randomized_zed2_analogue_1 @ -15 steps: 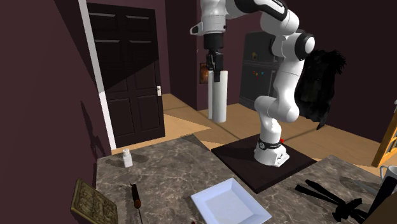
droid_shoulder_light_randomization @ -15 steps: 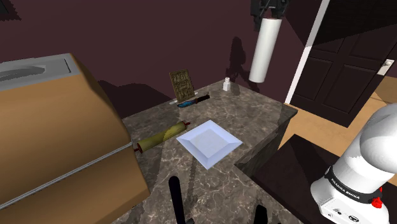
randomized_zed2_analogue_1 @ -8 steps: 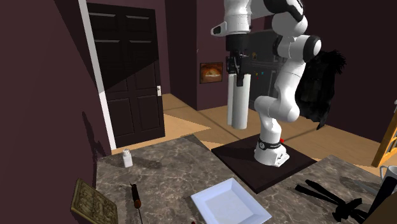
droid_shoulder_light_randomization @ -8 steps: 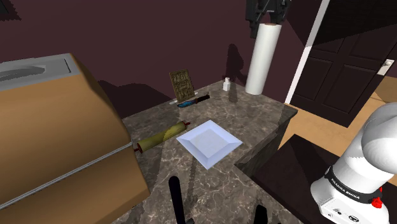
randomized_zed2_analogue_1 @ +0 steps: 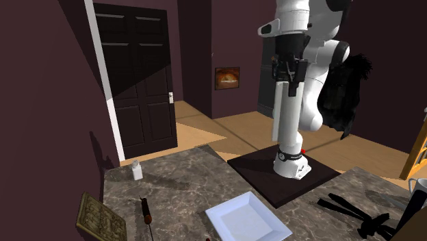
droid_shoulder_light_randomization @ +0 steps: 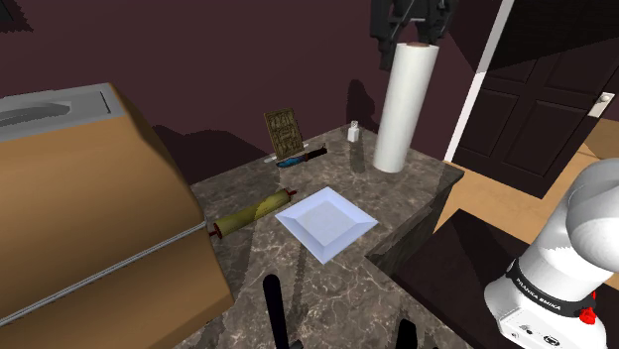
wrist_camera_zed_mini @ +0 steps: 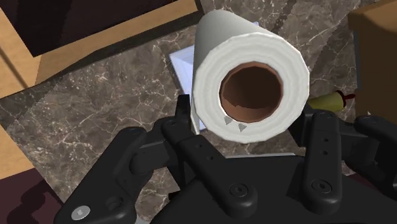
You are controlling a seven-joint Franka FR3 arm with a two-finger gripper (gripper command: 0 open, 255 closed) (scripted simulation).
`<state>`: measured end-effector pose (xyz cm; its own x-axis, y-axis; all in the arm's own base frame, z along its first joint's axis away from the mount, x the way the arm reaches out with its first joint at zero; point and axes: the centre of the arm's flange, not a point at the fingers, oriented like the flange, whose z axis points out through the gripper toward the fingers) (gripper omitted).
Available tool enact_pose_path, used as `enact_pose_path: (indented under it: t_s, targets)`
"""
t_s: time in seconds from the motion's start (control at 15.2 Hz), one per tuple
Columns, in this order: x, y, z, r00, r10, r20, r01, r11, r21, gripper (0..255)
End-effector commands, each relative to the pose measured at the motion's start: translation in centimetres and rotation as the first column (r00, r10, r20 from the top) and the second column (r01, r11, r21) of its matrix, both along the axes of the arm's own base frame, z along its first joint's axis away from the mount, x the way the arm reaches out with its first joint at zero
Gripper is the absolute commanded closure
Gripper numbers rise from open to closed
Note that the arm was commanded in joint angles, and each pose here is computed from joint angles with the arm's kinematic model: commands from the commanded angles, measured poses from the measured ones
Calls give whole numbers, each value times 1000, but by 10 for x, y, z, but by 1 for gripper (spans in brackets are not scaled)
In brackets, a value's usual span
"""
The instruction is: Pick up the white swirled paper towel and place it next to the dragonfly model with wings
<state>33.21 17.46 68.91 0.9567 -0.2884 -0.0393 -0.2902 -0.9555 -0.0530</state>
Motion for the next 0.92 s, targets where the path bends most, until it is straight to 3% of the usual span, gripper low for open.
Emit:
enact_pose_path:
  t_s: [0.0,0.73,0.86]
  targets:
    - [-10,26,0,1000,-2,0,2,1000,0,255]
    - [-75,155,0,1000,-2,0,2,1000,0,255]
    - [-79,163,-5,1000,-2,0,2,1000,0,255]
